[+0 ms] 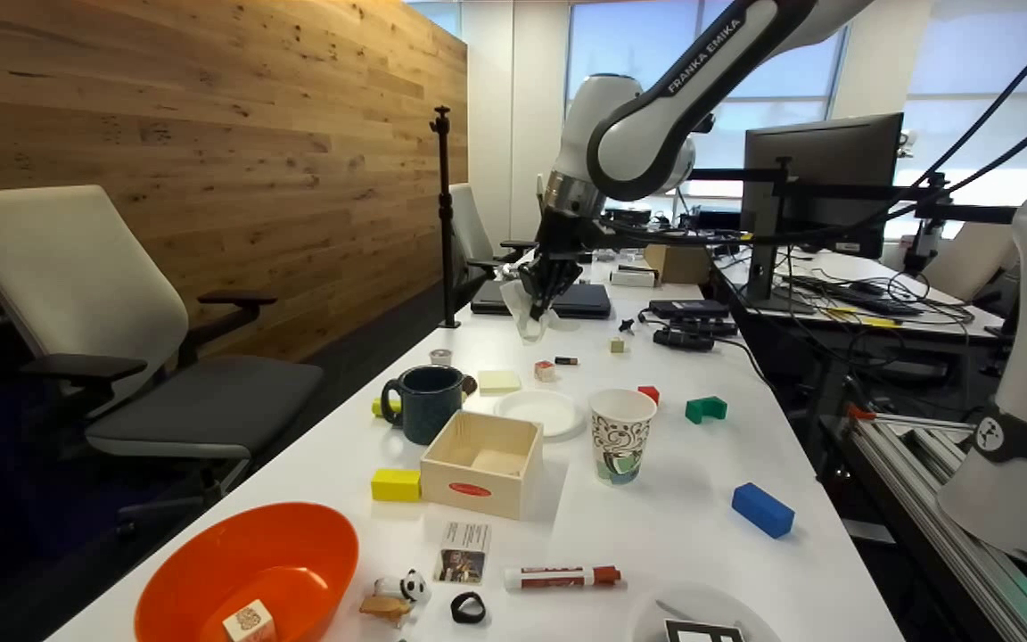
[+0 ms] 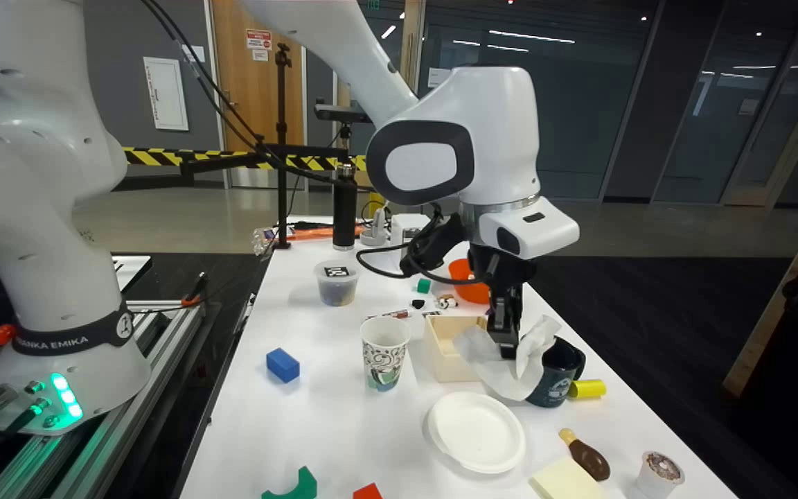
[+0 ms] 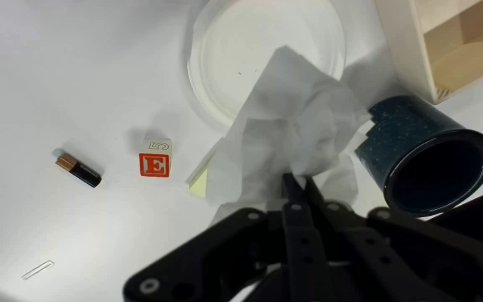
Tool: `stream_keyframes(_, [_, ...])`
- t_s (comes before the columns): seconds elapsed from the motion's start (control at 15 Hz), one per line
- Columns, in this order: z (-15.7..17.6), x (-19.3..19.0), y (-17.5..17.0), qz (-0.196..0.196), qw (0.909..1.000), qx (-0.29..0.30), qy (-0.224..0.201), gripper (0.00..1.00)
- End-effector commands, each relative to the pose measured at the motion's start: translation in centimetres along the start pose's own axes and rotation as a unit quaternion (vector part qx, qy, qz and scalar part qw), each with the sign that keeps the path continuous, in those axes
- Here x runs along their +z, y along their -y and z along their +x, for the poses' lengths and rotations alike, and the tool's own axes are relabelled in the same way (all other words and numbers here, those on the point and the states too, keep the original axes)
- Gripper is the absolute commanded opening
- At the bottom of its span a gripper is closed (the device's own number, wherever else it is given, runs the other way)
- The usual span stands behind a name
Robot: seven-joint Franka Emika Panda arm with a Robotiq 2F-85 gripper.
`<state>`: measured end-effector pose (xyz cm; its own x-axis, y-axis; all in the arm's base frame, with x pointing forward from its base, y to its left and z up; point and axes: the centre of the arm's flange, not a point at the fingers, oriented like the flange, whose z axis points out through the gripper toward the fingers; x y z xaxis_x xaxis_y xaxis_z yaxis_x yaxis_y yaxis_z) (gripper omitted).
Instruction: Wipe the brown and yellow object with the serviette
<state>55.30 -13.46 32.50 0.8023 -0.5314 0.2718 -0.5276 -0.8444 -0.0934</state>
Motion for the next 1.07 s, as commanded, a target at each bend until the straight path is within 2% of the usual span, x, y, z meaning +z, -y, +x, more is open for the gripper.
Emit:
stream_keyframes(0.0, [1.7, 1.0, 1.0, 0.008, 0.9999, 0.01, -0.007, 0.01])
stream_keyframes(0.27, [4.7, 2.3, 2.0, 0.001, 0.9996, 0.018, -0.021, 0.01])
stream_keyframes(0.53, [6.8, 4.9, 1.7, -0.005, 0.9991, 0.039, -0.017, 0.01])
stream_keyframes(0.87, [7.6, 7.7, 2.2, 0.015, 0.9971, 0.075, -0.005, 0.01])
stream_keyframes(1.0, [7.9, 8.7, 2.4, 0.015, 0.9964, 0.083, -0.013, 0.01])
